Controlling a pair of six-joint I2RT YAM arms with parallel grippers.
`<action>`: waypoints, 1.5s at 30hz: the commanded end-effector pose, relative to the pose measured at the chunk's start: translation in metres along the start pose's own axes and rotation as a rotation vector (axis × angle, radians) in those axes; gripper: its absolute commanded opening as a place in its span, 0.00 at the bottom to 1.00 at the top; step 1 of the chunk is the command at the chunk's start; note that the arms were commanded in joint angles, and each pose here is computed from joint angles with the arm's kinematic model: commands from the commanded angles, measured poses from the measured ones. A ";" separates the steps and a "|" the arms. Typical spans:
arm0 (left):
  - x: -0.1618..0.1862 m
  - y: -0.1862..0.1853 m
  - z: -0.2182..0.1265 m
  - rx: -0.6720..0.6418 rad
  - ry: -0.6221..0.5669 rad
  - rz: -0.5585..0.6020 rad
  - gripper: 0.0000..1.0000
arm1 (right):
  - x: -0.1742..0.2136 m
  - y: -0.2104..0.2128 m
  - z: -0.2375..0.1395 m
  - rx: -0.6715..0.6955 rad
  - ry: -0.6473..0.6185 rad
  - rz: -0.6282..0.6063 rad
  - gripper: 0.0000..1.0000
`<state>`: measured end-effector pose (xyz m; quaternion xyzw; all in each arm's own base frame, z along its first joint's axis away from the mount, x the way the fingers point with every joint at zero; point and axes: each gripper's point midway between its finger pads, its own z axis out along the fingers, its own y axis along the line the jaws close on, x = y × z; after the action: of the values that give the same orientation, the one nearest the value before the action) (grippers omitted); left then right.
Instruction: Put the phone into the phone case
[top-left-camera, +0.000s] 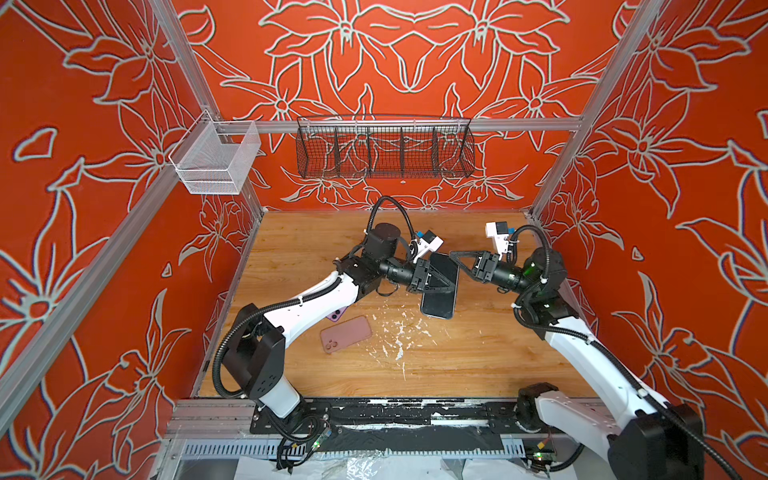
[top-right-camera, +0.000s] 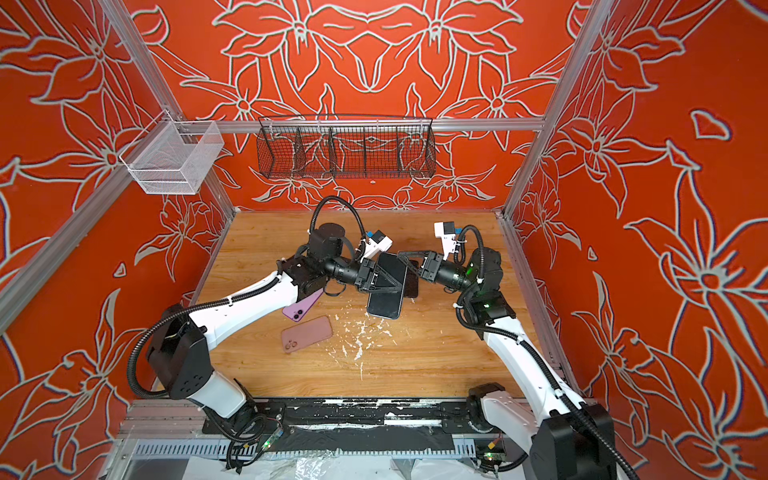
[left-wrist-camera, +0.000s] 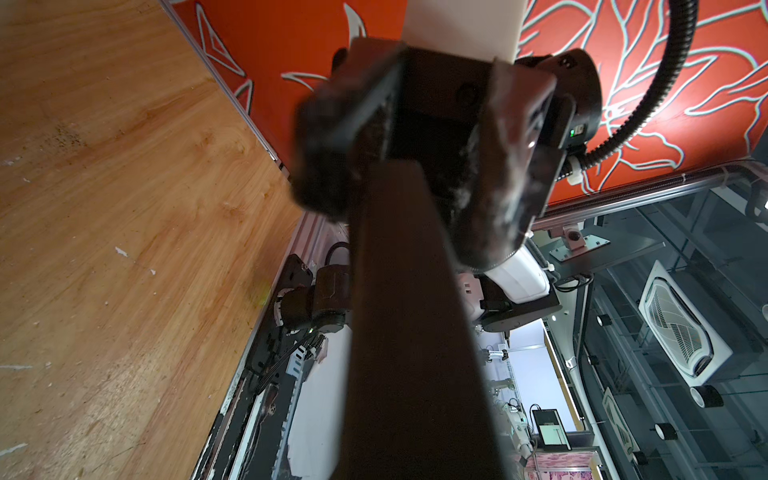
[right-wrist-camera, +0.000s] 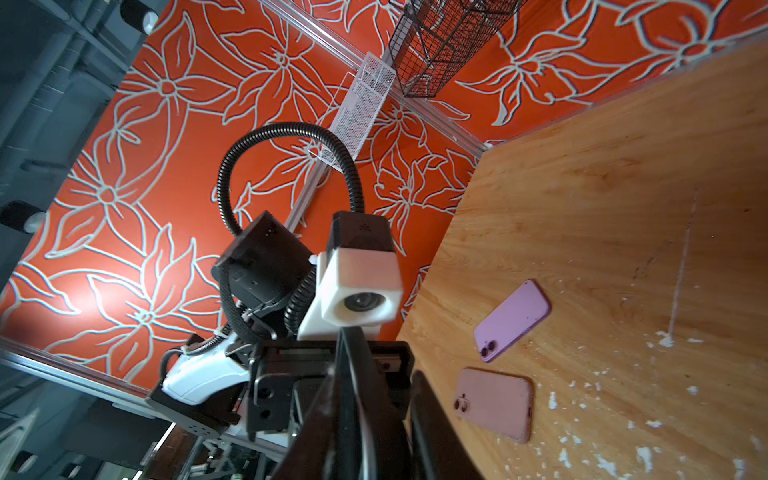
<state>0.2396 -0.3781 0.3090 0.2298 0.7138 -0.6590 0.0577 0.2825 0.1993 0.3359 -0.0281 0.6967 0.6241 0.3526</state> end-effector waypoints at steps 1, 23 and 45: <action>-0.005 -0.020 0.004 0.051 0.010 0.063 0.01 | -0.007 0.011 0.001 0.014 -0.020 -0.073 0.16; -0.012 -0.016 0.004 0.035 -0.043 0.044 0.02 | 0.033 -0.012 0.009 0.045 0.077 -0.101 0.23; -0.003 -0.008 0.001 0.057 -0.077 -0.039 0.27 | 0.003 -0.049 -0.015 0.308 -0.151 -0.018 0.00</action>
<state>0.2504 -0.3828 0.2861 0.1661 0.7269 -0.6651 0.0404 0.2843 0.1948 0.3101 0.0142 0.7359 0.5470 0.3988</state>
